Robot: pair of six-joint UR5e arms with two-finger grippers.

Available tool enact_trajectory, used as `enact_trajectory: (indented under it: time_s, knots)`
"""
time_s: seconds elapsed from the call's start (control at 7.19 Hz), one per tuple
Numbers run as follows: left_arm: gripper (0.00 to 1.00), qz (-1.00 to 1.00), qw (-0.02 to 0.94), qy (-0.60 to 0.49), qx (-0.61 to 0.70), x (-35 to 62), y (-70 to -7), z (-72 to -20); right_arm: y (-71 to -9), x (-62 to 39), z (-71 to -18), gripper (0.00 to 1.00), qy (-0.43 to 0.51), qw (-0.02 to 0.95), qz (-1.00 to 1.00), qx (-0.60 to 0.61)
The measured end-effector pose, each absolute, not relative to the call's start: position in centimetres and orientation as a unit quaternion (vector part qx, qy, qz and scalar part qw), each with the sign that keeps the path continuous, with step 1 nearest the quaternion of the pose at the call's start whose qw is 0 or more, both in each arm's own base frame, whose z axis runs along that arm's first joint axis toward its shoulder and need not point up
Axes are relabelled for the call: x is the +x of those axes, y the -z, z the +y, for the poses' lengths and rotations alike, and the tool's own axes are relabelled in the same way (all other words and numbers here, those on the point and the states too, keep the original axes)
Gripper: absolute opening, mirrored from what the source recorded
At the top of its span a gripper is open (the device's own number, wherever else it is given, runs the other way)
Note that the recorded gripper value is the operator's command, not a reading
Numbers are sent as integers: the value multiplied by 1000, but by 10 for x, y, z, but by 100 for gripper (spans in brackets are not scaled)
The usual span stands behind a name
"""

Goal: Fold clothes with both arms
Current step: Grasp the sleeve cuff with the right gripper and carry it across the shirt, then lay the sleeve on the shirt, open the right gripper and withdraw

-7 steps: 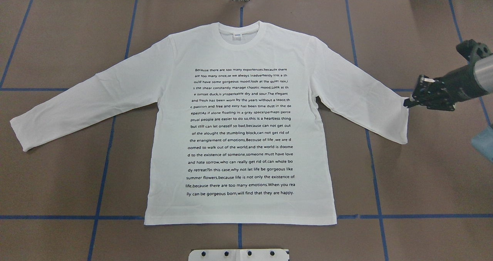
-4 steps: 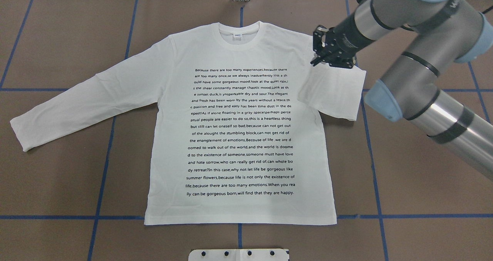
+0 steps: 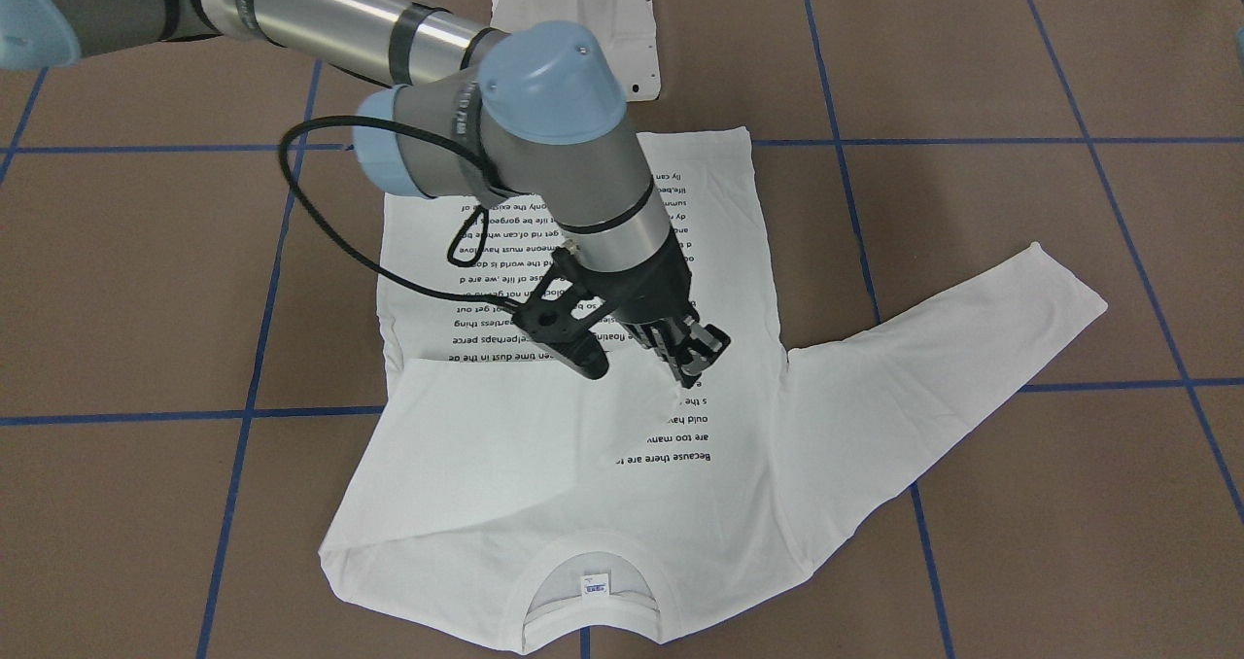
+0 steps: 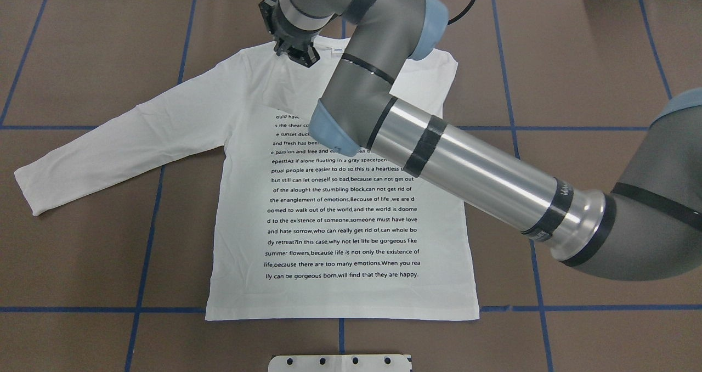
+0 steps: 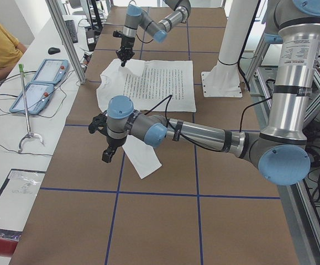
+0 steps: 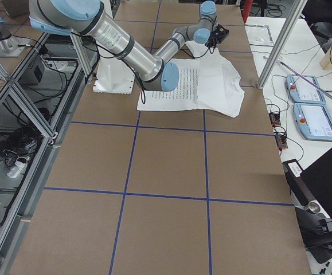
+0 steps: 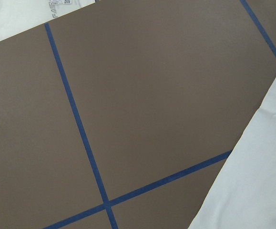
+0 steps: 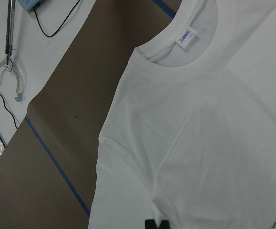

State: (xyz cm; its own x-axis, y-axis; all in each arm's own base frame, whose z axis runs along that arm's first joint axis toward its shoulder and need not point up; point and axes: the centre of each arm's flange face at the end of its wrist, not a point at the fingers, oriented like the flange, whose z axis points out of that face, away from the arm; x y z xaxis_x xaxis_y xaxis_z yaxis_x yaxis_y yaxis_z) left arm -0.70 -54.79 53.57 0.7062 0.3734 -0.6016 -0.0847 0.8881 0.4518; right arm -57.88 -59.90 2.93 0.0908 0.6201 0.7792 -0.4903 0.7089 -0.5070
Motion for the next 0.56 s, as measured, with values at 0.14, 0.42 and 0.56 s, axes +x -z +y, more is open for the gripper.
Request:
enact_trajectory:
  time_s: [0.14, 0.42, 0.56]
  knots:
    - [100, 362, 902, -127, 199, -7, -537, -547, -27, -612, -590, 98, -383, 726, -569, -47]
    - [100, 363, 902, -129, 195, -3, -539, -546, -19, -647, -569, 100, -387, 719, -576, -30]
    - [100, 364, 902, -133, 192, 2, -540, -546, -11, -661, -557, 100, -389, 718, -577, -20]
